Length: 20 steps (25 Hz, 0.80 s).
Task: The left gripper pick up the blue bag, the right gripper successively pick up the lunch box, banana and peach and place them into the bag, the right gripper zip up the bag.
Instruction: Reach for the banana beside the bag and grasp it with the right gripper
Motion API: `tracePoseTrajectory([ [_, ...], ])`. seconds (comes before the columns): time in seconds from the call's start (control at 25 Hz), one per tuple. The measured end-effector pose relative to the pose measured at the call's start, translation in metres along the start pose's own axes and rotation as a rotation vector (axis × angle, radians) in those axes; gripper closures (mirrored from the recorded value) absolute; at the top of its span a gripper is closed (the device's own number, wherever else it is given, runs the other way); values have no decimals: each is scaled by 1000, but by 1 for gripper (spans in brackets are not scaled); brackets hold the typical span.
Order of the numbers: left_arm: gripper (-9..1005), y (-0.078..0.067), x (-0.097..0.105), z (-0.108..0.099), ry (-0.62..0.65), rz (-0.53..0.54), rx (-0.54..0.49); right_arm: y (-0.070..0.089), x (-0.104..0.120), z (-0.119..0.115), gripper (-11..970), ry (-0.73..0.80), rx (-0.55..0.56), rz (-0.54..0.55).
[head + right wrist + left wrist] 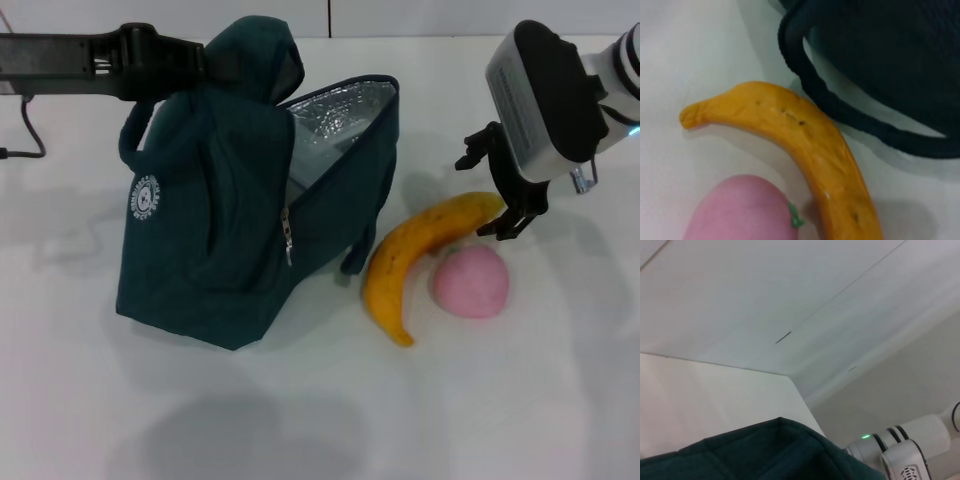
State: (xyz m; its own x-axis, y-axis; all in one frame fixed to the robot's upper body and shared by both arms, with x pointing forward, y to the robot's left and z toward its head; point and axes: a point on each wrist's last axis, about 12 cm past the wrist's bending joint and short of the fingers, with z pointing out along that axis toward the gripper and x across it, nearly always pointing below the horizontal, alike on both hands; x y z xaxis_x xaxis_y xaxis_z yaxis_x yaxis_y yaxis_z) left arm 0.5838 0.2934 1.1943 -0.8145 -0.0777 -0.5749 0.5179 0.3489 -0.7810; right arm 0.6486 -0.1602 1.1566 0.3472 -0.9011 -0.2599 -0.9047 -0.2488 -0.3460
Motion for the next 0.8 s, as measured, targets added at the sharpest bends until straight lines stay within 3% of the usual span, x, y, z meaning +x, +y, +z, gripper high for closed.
tracePoseTrajectory([
  [0.8, 960, -3, -3, 6, 4, 1, 15, 3, -2, 16, 115, -39, 2, -1],
])
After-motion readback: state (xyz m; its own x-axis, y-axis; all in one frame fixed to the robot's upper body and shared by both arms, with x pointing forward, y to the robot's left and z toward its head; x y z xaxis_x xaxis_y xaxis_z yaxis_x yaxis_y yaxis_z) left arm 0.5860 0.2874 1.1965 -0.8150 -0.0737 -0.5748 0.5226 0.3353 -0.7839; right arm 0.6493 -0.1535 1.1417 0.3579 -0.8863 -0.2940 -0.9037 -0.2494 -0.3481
